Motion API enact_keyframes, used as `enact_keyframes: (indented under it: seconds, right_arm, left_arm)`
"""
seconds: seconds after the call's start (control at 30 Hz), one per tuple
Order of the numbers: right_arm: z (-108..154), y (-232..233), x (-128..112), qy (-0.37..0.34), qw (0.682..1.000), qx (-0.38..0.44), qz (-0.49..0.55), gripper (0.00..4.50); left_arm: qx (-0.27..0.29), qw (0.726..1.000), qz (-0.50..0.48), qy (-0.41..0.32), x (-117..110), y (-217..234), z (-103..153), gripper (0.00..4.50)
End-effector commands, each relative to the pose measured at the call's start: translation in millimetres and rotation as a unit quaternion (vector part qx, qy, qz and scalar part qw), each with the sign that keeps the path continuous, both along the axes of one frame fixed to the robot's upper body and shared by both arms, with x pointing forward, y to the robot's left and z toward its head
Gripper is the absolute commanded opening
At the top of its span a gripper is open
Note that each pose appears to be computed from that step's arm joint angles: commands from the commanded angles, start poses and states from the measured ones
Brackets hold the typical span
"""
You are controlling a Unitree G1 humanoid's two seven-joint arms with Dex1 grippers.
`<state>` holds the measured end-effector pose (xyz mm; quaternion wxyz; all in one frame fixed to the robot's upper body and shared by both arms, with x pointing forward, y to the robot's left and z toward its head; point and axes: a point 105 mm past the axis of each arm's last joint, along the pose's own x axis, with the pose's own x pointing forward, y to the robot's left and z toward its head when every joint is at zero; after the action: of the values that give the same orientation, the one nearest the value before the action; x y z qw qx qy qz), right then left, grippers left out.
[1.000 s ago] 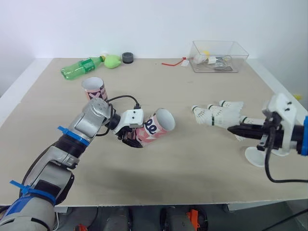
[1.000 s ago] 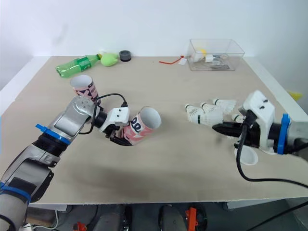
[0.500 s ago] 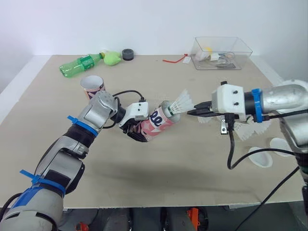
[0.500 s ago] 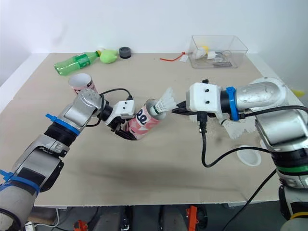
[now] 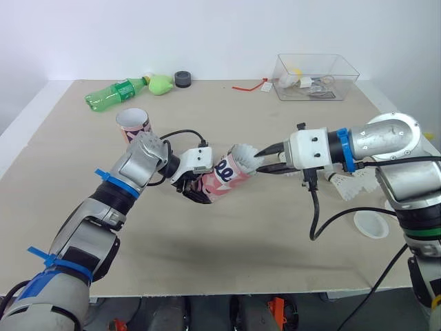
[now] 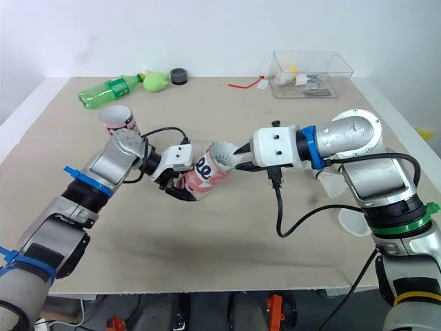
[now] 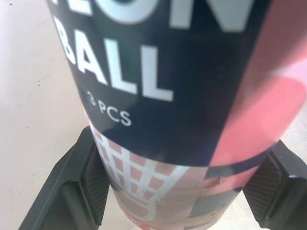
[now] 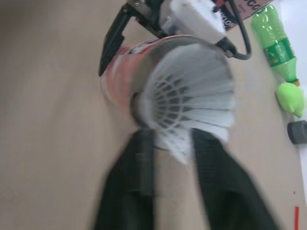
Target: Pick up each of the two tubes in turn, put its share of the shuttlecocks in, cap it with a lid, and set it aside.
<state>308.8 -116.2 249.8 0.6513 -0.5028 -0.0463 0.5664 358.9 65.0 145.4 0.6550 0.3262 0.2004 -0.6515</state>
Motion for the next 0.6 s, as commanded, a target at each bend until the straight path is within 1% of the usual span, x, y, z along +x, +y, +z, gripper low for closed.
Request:
enact_keyframes:
  seconds: [0.03, 0.07, 0.1, 0.13, 0.2, 0.23, 0.27, 0.3, 0.33, 0.4, 0.43, 0.5, 0.6]
  right_arm:
    - [34.0, -8.8, -4.2, 0.012, 0.995, 0.093, -0.021, 3.12]
    - [38.6, -20.6, -4.1, 0.054, 0.989, 0.132, -0.047, 3.64]
    - [41.1, -28.5, -4.6, 0.082, 0.982, 0.157, -0.064, 4.01]
    - [45.3, -45.9, 3.4, 0.113, 0.963, 0.216, -0.112, 4.43]
    - [39.1, -77.7, 15.3, 0.163, 0.920, 0.298, -0.196, 4.48]
    - [35.4, -85.9, 17.3, 0.178, 0.905, 0.318, -0.219, 4.48]
    - [25.0, -96.7, 21.9, 0.187, 0.888, 0.331, -0.259, 4.48]
    - [7.0, -112.9, 31.4, 0.191, 0.853, 0.357, -0.329, 4.48]
    - [-16.3, -126.3, 36.3, 0.186, 0.824, 0.365, -0.392, 4.48]
    - [-55.3, -133.9, 34.8, 0.167, 0.794, 0.352, -0.467, 4.48]
    - [-65.6, -129.8, 33.3, 0.158, 0.784, 0.357, -0.482, 4.48]
    - [-77.4, -121.1, 33.0, 0.138, 0.769, 0.367, -0.504, 4.48]
    - [-92.2, -100.7, 37.3, 0.119, 0.761, 0.376, -0.515, 4.48]
  left_arm:
    - [0.006, 1.000, 0.000, 0.006, -3.7, 1.5, -4.0, 3.10]
    - [0.005, 1.000, 0.001, 0.007, -4.2, 2.1, -4.7, 3.10]
    - [0.005, 1.000, 0.002, 0.008, -4.6, 2.5, -5.4, 3.10]
    - [0.006, 1.000, 0.002, 0.009, -5.2, 3.3, -6.6, 3.10]
    - [0.007, 1.000, 0.002, 0.009, -6.1, 4.6, -8.4, 3.10]
    - [0.008, 1.000, 0.001, 0.009, -6.5, 5.3, -8.8, 3.10]
    - [0.008, 1.000, 0.001, 0.009, -7.0, 5.6, -9.1, 3.10]
    - [0.008, 1.000, 0.001, 0.009, -7.7, 6.1, -9.8, 3.10]
    - [0.009, 1.000, 0.000, 0.010, -8.7, 6.9, -10.7, 3.10]
    - [0.008, 1.000, -0.001, 0.011, -10.4, 7.3, -11.8, 3.10]
    - [0.008, 1.000, -0.003, 0.012, -11.5, 7.2, -12.0, 3.10]
    - [0.006, 1.000, -0.006, 0.013, -13.7, 6.1, -11.8, 3.10]
    - [0.000, 1.000, -0.012, 0.019, -18.7, 2.0, -11.1, 3.10]
